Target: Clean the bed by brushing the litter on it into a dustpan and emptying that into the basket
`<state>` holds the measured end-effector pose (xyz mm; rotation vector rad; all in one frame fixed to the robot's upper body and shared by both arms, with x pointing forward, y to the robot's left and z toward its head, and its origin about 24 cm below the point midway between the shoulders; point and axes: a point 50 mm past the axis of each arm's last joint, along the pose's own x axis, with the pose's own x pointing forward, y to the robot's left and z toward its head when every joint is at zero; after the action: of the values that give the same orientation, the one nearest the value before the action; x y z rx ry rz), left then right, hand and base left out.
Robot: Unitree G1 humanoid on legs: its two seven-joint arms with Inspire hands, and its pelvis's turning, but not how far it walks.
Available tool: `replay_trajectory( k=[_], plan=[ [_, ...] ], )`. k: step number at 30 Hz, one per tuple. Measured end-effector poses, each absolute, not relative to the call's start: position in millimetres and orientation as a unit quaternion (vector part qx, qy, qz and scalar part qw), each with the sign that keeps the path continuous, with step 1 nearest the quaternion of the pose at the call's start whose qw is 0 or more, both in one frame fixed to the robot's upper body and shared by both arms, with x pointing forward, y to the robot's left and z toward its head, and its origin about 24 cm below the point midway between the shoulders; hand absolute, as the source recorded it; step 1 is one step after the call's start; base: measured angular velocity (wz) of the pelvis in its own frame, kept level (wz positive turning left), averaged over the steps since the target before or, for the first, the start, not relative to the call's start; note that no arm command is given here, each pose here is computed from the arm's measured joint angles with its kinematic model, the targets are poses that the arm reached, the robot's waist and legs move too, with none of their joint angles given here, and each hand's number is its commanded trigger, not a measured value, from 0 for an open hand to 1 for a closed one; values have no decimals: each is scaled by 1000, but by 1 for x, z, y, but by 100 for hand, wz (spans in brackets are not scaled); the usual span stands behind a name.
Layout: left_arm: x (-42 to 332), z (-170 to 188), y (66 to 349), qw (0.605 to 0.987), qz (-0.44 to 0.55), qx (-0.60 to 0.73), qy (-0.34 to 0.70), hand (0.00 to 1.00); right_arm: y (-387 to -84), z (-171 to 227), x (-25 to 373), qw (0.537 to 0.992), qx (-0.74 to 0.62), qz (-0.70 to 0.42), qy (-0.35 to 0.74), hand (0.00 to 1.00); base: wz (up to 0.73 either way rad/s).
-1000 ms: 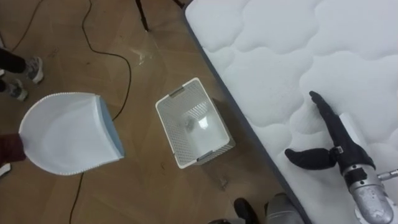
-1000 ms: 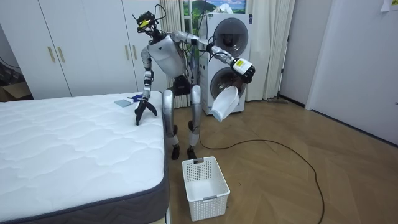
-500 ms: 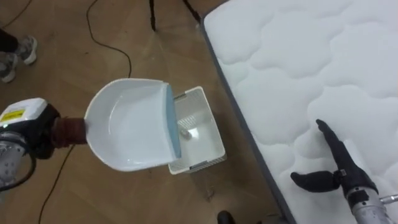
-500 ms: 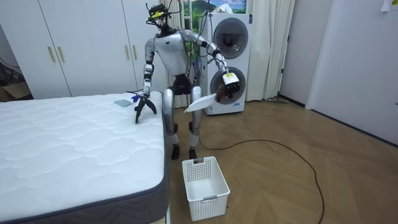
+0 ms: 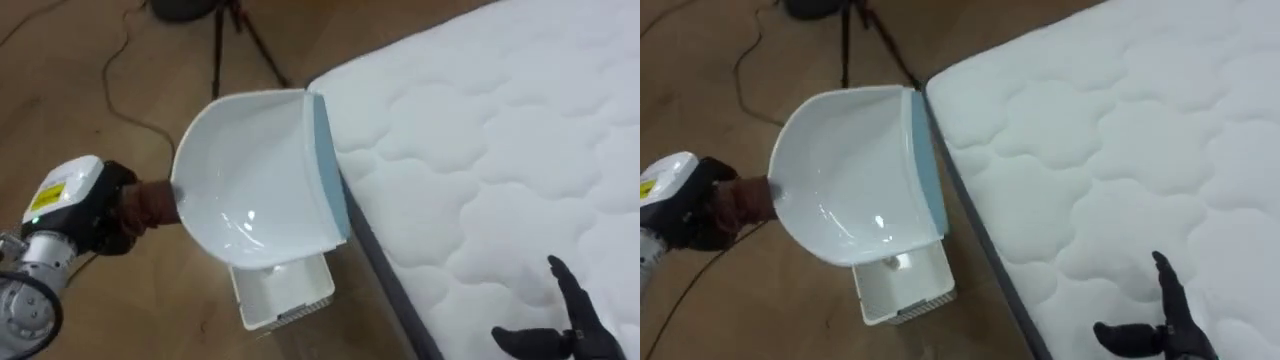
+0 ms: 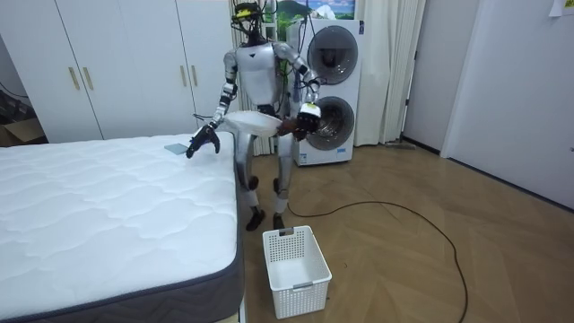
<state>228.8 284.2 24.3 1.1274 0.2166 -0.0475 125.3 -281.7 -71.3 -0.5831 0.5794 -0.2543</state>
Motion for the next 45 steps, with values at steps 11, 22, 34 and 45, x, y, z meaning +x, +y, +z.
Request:
replay_trajectory(
  k=[11, 22, 34, 45],
  plan=[
    [218, 8, 264, 896, -8, 429, 118, 100, -257, -70, 142, 928, -252, -110, 252, 0, -157],
    [214, -11, 232, 928, -69, 337, 141, 100, -252, -67, 144, 933, -246, -108, 239, 0, -42],
    [183, -35, 216, 943, -42, 276, 179, 0, -242, -59, 152, 936, -276, -48, 213, 0, -100],
    [180, -43, 219, 945, -6, 274, 179, 0, -236, -66, 150, 938, -258, -56, 225, 0, -25]
  ],
)
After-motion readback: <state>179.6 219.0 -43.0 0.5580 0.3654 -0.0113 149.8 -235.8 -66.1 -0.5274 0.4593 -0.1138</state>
